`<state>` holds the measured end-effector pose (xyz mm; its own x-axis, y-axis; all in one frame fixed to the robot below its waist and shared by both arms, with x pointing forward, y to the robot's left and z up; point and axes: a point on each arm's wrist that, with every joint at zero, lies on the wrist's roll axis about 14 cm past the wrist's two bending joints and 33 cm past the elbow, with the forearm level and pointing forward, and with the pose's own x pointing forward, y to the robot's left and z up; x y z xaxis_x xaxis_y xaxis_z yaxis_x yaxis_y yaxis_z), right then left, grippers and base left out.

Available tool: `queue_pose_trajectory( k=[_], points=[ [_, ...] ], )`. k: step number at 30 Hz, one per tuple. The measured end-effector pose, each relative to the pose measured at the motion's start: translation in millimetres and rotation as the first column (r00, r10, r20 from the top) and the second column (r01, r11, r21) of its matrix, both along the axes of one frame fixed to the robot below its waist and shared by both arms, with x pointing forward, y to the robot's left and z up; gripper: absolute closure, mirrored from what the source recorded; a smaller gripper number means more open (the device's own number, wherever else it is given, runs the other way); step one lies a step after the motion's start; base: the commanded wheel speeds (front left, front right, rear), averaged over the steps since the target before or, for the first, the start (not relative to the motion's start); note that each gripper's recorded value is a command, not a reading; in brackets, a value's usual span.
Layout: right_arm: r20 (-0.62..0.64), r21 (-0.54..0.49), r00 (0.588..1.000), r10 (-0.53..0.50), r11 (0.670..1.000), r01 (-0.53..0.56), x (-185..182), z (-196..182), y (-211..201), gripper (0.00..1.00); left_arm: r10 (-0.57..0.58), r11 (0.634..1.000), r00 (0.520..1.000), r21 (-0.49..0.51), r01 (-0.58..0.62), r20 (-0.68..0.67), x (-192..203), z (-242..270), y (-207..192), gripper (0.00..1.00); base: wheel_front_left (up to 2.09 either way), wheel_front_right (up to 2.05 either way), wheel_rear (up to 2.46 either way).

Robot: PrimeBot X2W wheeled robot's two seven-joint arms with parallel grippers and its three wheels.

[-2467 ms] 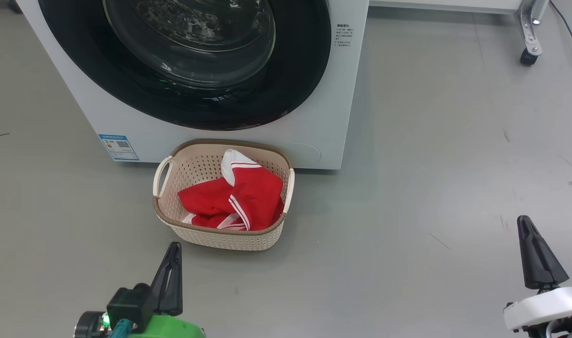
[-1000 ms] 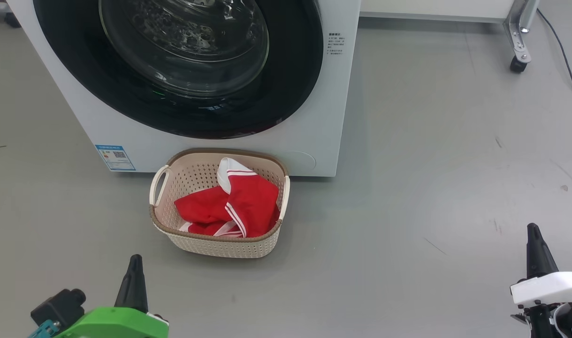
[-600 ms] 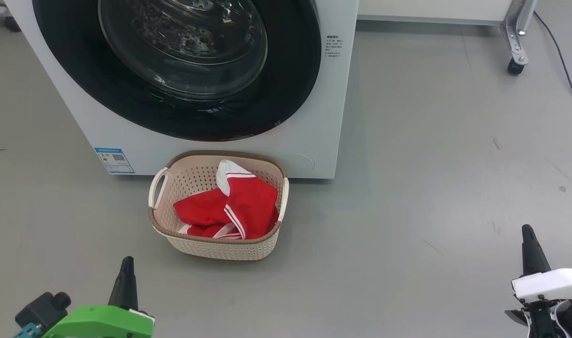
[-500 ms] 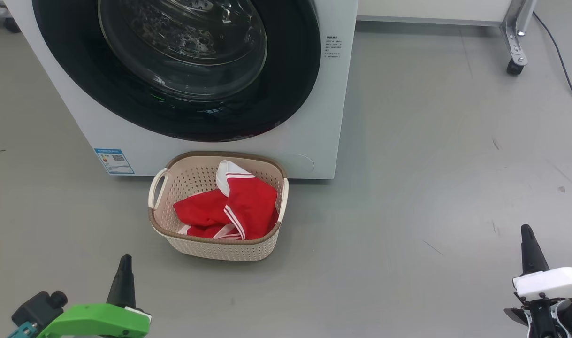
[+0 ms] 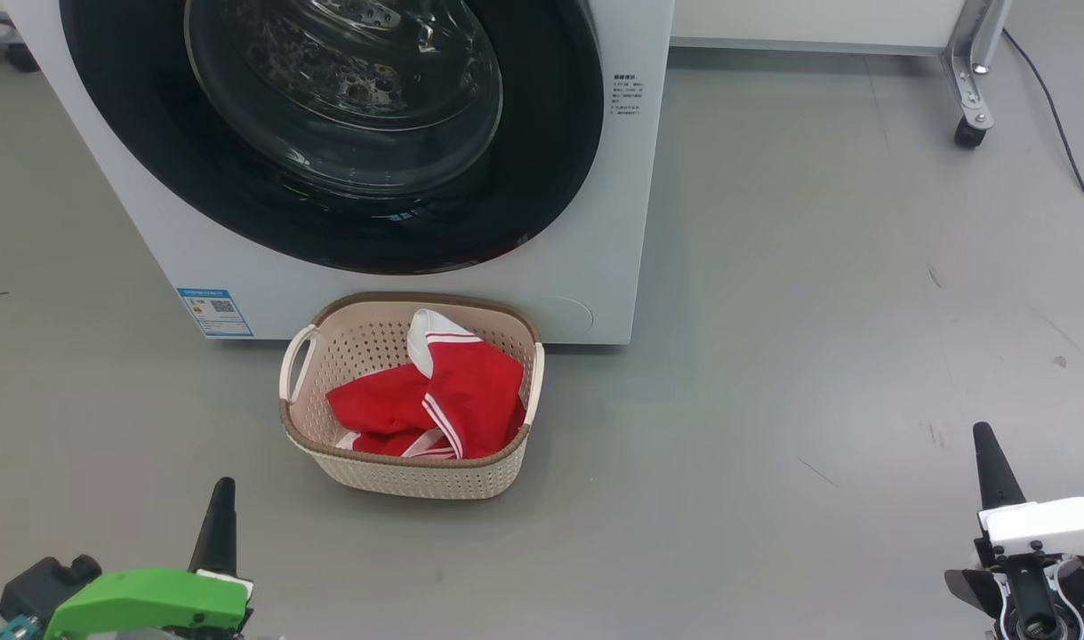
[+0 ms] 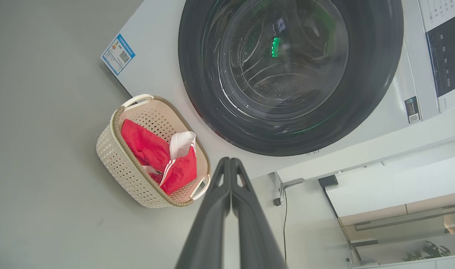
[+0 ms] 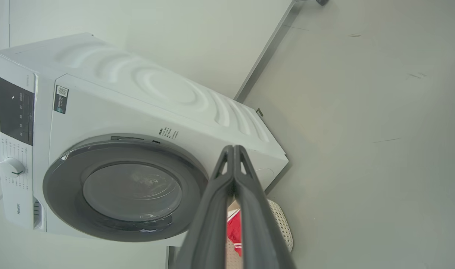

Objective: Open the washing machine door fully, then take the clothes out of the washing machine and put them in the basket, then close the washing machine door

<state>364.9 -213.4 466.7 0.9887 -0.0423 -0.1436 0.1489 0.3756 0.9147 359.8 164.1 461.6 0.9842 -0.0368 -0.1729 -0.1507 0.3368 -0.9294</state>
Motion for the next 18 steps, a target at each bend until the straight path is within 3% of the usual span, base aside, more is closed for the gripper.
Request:
queue_pose_trajectory(
  k=[18],
  points=[
    [0.031, 0.238, 0.999, -0.026, 0.971, 0.018, 5, 6, 5, 1.00, 0.036, 0.978, 0.999, -0.208, -0.030, 0.029, 7, 9, 12, 1.00, 0.00, 0.00, 0.00]
  ],
)
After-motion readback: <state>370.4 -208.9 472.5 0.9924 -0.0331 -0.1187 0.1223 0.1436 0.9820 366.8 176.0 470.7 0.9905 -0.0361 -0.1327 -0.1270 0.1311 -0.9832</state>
